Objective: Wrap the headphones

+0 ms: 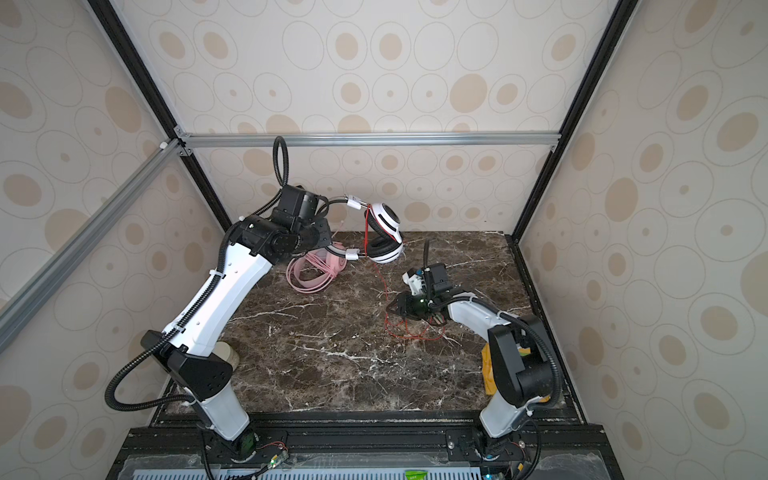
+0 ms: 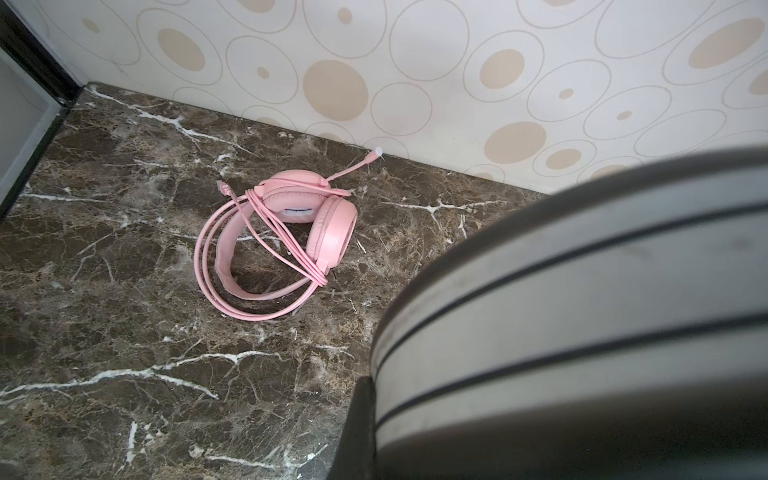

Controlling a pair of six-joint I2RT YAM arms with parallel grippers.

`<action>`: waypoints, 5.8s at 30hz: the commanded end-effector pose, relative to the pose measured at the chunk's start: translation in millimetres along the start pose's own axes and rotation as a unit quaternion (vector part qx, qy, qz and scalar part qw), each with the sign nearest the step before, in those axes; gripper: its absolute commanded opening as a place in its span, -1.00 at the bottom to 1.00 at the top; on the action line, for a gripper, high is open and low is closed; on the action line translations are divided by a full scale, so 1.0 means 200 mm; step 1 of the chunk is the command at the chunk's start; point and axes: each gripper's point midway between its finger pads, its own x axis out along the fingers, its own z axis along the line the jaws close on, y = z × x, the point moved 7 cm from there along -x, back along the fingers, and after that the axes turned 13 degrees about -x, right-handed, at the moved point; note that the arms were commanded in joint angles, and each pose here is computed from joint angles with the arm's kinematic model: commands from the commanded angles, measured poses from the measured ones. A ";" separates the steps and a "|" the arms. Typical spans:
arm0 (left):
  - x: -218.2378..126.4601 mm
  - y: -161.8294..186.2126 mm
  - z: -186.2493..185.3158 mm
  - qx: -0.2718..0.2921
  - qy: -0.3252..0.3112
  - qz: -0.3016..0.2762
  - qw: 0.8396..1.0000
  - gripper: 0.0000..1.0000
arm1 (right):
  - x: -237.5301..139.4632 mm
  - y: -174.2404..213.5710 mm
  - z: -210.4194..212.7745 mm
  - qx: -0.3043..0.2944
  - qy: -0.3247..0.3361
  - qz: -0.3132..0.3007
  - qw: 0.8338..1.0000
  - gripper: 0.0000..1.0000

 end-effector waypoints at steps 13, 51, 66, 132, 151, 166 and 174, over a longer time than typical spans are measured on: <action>-0.18 -0.10 0.01 -0.031 0.039 -0.056 0.997 -1.00 | 0.24 0.00 -0.11 0.042 0.046 0.002 0.998 -0.36; -0.30 -0.31 0.52 -0.181 -0.027 -0.140 0.973 -1.00 | 0.01 0.37 0.48 -0.181 0.034 0.183 0.966 -1.00; -0.19 -0.24 0.59 -0.186 -0.067 -0.117 0.973 -1.00 | -0.40 0.23 0.97 -0.409 0.100 0.166 0.891 -1.00; -0.21 0.90 0.11 0.127 0.087 0.121 0.981 -1.00 | -1.01 -0.46 0.83 -0.419 0.303 -0.043 0.855 -1.00; -0.39 0.60 0.11 0.028 0.218 0.085 0.972 -1.00 | -0.67 -0.30 0.36 -0.224 0.057 -0.012 0.973 -0.50; -0.41 0.08 0.15 -0.104 0.267 0.033 0.957 -1.00 | -0.83 -0.12 0.36 -0.162 -0.027 -0.079 0.983 0.07; -0.42 -0.04 0.15 -0.122 0.276 0.008 0.953 -1.00 | -0.74 -0.03 0.24 -0.104 -0.003 -0.074 0.992 0.01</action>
